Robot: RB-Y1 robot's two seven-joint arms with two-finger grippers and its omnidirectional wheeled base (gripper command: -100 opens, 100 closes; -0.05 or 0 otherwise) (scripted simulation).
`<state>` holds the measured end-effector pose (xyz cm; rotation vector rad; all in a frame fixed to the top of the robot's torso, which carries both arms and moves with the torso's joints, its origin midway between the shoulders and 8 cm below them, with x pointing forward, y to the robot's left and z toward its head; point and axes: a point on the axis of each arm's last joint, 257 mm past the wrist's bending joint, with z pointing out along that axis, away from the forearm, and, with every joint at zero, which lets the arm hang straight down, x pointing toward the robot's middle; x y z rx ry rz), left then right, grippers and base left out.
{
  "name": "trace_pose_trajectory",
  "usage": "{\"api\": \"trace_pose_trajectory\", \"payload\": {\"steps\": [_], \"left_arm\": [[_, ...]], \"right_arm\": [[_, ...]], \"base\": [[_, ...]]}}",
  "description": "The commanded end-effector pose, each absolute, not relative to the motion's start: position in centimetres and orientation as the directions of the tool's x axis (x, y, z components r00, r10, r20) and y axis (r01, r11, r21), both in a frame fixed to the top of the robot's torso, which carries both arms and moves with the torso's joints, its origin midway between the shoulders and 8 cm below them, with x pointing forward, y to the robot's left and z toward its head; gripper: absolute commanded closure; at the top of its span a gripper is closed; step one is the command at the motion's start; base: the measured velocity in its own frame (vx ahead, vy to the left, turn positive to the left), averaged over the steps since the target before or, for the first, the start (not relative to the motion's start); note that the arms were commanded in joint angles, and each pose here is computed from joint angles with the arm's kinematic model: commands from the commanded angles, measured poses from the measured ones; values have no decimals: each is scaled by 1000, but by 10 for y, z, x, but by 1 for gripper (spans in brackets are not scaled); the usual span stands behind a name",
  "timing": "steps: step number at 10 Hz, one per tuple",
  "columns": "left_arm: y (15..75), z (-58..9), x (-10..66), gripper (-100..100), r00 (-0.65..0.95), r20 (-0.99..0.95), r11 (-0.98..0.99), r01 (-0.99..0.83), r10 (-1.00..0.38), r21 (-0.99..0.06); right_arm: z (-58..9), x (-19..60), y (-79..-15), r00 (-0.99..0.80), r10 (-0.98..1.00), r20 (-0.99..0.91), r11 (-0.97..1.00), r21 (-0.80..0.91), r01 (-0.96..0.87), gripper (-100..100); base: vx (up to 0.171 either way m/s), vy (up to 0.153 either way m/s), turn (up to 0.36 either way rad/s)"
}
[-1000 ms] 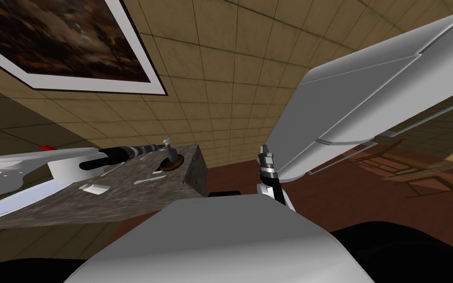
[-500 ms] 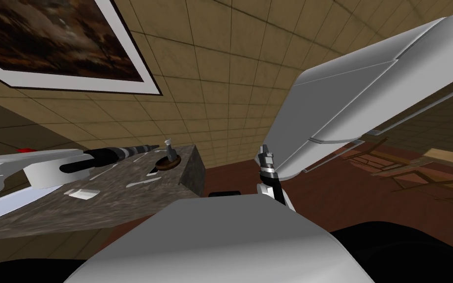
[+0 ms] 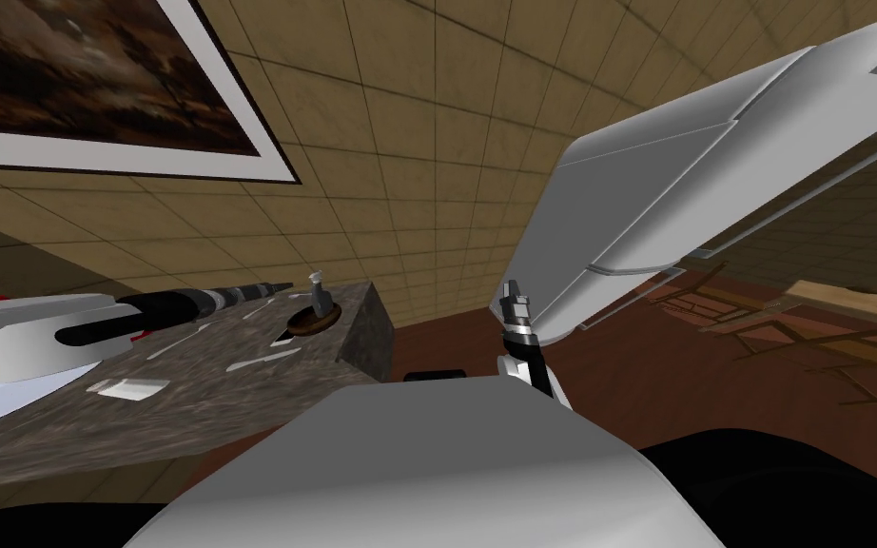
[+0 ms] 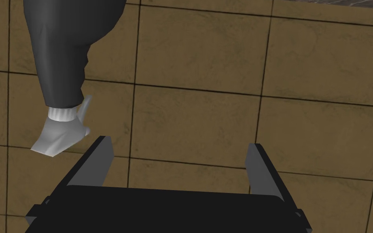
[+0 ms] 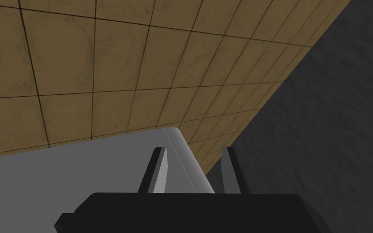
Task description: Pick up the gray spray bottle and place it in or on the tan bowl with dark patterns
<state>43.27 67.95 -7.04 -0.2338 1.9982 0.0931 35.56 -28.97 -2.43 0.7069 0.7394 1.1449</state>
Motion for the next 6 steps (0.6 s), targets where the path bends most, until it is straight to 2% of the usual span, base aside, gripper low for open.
{"api": "trace_pose_trajectory", "payload": {"steps": [1,3,5,6], "left_arm": [[692,-77,420,-100,-417,-899,975,-216,-138,-49],[706,-70,412,-100,-413,-901,974,-223,-136,-45],[721,-64,405,-100,-407,-904,970,-242,-134,-35],[726,-73,396,-100,-417,-897,969,-241,-149,-50]], "right_arm": [[-24,356,-290,240,959,-150,259,807,-531,0],[-24,356,-290,240,959,-150,259,807,-531,0],[-24,356,-290,240,959,-150,259,807,-531,0],[-24,356,-290,240,959,-150,259,807,-531,0]], "base": [[6,-85,-227],[10,-81,-31],[-2,0,4],[-2,-76,-251]]}}
